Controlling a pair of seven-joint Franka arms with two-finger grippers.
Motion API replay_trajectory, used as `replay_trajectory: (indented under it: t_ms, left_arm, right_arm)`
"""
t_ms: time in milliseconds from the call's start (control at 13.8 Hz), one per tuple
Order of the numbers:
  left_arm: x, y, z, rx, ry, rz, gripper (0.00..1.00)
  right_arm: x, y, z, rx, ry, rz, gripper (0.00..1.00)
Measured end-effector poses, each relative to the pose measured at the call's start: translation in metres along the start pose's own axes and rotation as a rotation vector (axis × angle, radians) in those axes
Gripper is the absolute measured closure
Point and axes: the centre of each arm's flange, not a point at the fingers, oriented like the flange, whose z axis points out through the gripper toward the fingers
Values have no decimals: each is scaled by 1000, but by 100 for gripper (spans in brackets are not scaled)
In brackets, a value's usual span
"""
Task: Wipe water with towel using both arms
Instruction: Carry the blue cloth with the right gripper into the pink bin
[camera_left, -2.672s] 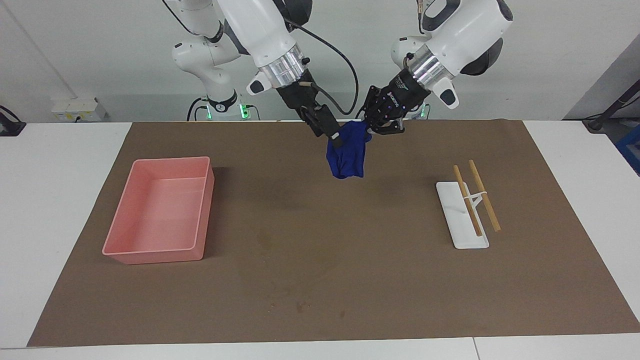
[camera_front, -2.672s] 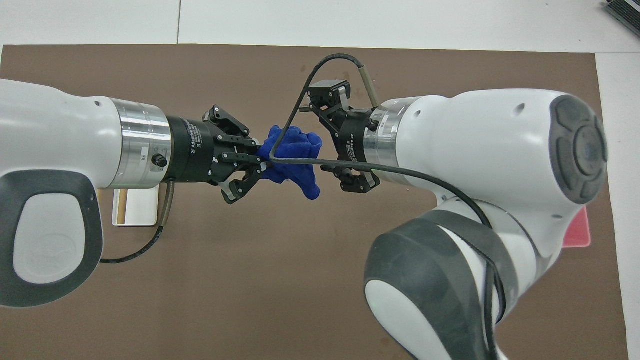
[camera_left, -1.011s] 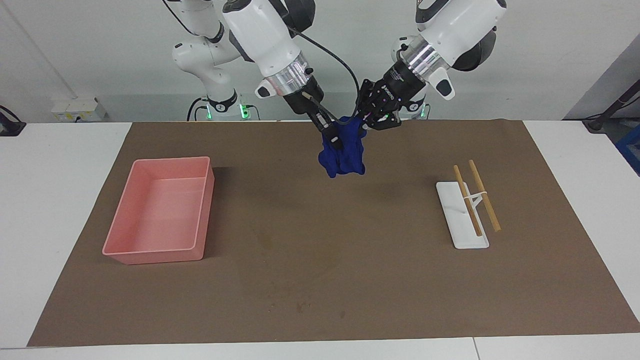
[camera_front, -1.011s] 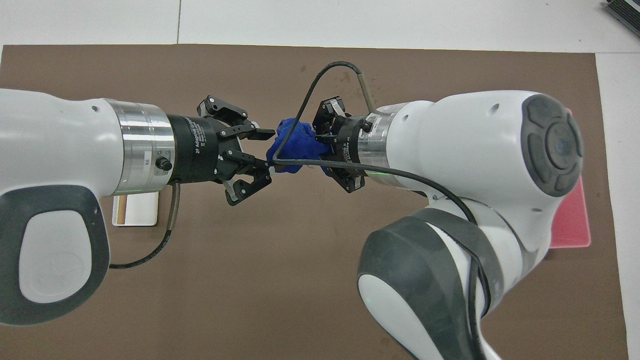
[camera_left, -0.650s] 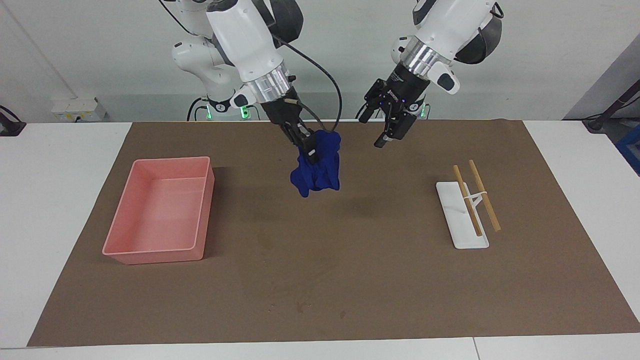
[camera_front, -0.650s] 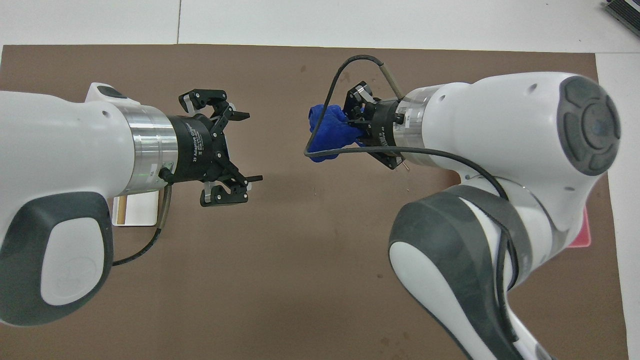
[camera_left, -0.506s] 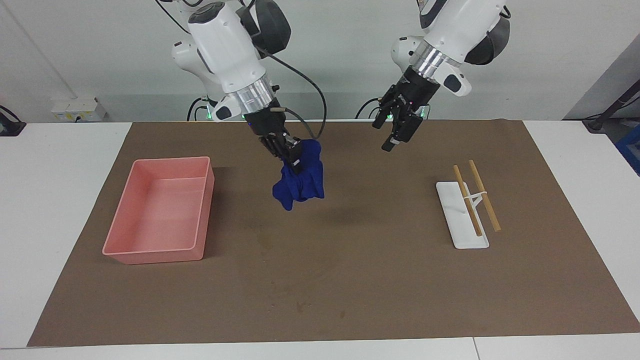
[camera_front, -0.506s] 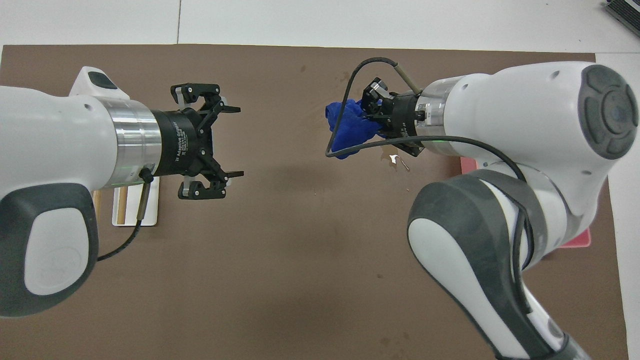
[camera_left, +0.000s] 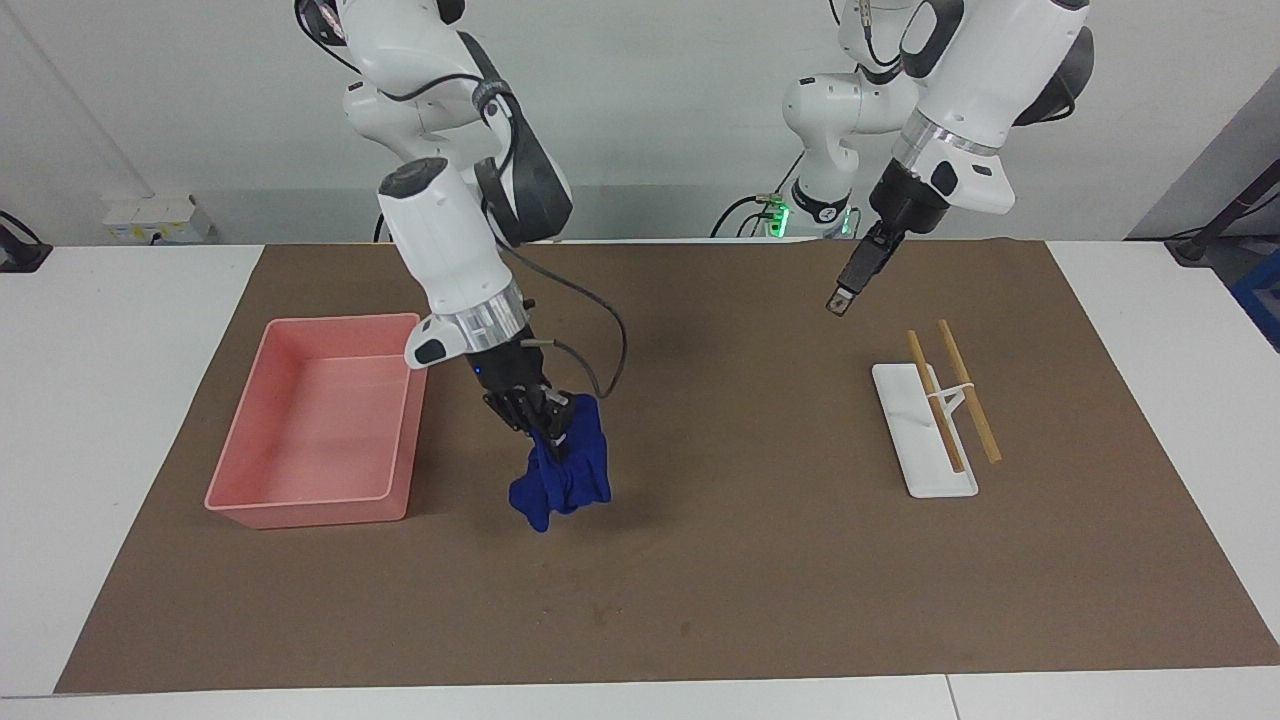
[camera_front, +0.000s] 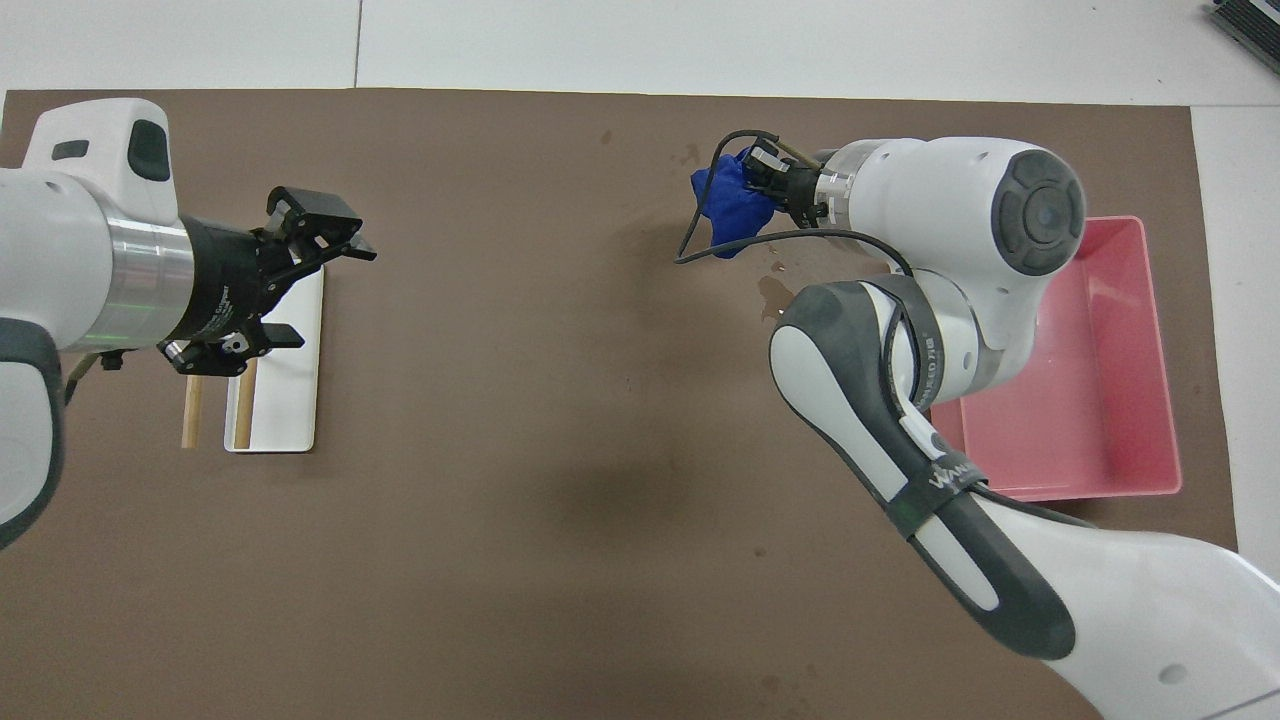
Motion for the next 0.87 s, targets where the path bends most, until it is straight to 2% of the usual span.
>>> replay_trajectory:
  t_ms: [144, 361, 506, 650, 867]
  left_arm:
    - [16, -26, -7, 86, -11, 235, 0]
    - [31, -52, -11, 190, -24, 465, 0]
    - [34, -57, -9, 226, -39, 559, 0]
    - [44, -65, -7, 242, -81, 630, 0]
    - [64, -74, -11, 257, -151, 681, 0]
  right_arm:
    - [3, 20, 34, -24, -7, -41, 84]
    - [-13, 47, 66, -81, -61, -68, 84]
    - [-30, 66, 77, -121, -97, -68, 84]
    - [-45, 82, 79, -164, -142, -67, 84]
    - [-54, 104, 67, -274, -278, -44, 84]
